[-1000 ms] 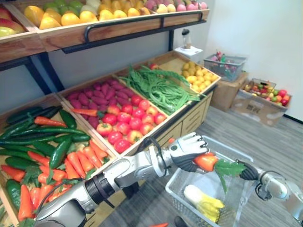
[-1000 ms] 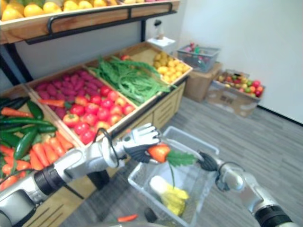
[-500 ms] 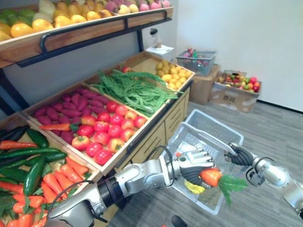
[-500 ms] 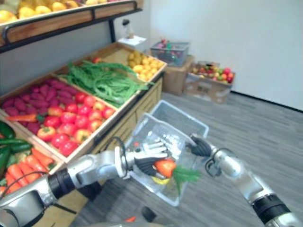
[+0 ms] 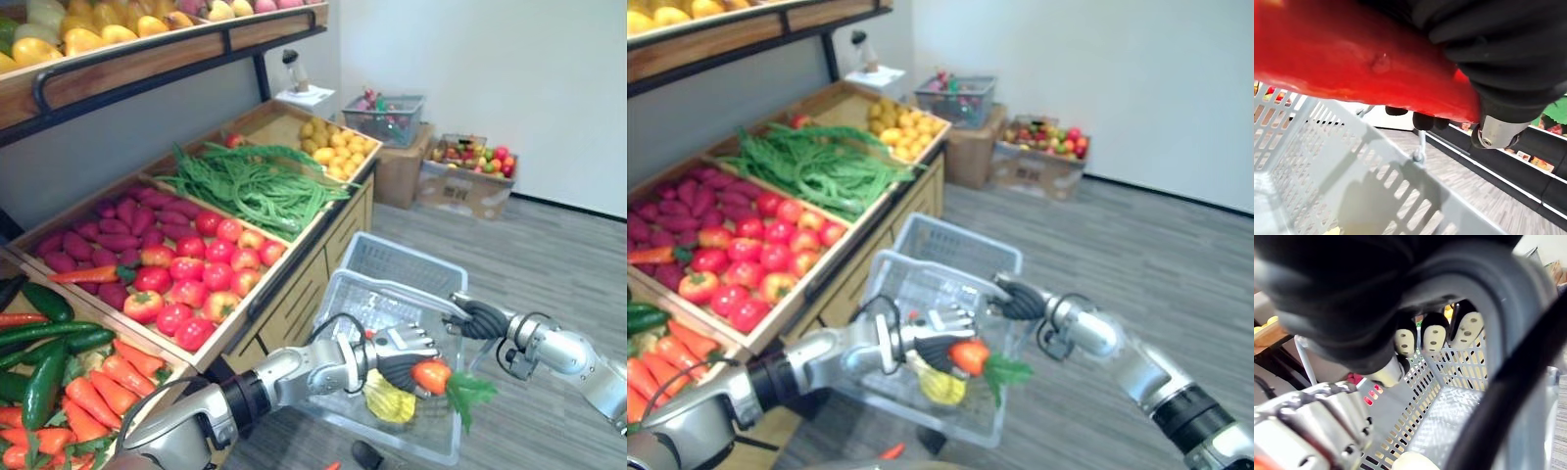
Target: Pick vegetable in the basket
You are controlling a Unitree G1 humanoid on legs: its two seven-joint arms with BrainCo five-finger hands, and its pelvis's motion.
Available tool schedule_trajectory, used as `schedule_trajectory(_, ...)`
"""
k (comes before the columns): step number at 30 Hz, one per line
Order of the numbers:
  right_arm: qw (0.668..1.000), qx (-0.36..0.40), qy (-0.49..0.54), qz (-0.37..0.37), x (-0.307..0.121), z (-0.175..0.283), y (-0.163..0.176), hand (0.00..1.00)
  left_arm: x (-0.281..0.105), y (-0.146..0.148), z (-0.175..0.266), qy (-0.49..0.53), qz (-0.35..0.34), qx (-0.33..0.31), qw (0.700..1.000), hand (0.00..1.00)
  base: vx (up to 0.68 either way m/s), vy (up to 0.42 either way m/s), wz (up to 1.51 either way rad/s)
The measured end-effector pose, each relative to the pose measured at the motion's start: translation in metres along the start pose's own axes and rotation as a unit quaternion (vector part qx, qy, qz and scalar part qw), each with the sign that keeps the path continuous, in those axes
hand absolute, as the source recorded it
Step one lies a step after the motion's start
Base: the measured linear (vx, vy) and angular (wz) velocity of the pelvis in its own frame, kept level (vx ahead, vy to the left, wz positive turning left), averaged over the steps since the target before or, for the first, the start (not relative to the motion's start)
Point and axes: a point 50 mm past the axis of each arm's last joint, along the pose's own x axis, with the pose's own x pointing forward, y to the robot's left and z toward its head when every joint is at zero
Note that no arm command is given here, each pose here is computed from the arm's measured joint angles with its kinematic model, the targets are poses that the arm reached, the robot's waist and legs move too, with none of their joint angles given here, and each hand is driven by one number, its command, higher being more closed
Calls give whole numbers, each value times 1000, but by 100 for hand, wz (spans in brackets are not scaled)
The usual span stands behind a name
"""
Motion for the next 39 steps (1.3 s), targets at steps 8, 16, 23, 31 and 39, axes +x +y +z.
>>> schedule_trajectory(8,1000,-1,-29,11,2,13,-8,100,-7,-16,-28,68,-50,32,996,0,10,-28,-7)
schedule_trajectory(16,999,19,-34,31,4,13,-1,100,-18,-19,-60,155,-69,51,984,0,9,-28,0)
schedule_trajectory(23,998,33,-34,42,4,13,1,100,-22,-20,-69,182,-72,45,980,0,3,-50,4)
schedule_trajectory(31,998,45,-12,48,0,5,7,100,-18,-18,-64,170,-68,47,982,0,-18,-44,17)
schedule_trajectory(39,997,58,49,16,-8,-21,29,100,6,9,-21,69,-11,38,997,0,-27,-24,34)
